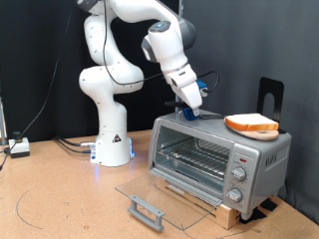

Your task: Make a piece of toast with the oven

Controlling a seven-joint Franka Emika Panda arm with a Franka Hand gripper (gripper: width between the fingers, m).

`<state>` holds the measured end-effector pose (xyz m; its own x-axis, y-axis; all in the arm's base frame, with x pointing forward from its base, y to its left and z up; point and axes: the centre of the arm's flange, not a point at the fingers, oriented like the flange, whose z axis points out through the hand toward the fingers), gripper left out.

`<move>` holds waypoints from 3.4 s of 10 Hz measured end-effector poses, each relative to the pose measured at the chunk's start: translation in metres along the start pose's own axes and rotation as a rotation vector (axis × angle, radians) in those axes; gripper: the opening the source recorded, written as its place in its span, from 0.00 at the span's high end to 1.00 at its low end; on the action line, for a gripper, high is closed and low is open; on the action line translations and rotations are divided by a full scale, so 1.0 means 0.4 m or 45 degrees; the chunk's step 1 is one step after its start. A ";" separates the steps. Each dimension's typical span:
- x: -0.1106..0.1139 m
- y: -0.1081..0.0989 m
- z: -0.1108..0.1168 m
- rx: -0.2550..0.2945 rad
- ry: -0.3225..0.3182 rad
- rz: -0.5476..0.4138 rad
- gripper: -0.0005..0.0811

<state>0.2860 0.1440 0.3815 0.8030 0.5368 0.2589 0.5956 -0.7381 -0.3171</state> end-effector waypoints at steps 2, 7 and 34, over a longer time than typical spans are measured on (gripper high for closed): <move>0.004 0.002 0.020 0.003 -0.006 0.013 0.00; 0.008 -0.001 0.029 0.026 0.007 0.030 0.25; 0.021 0.008 0.013 -0.073 0.068 0.120 0.00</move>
<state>0.2949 0.1482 0.3778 0.8524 0.4421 0.2793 0.5138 -0.8072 -0.2904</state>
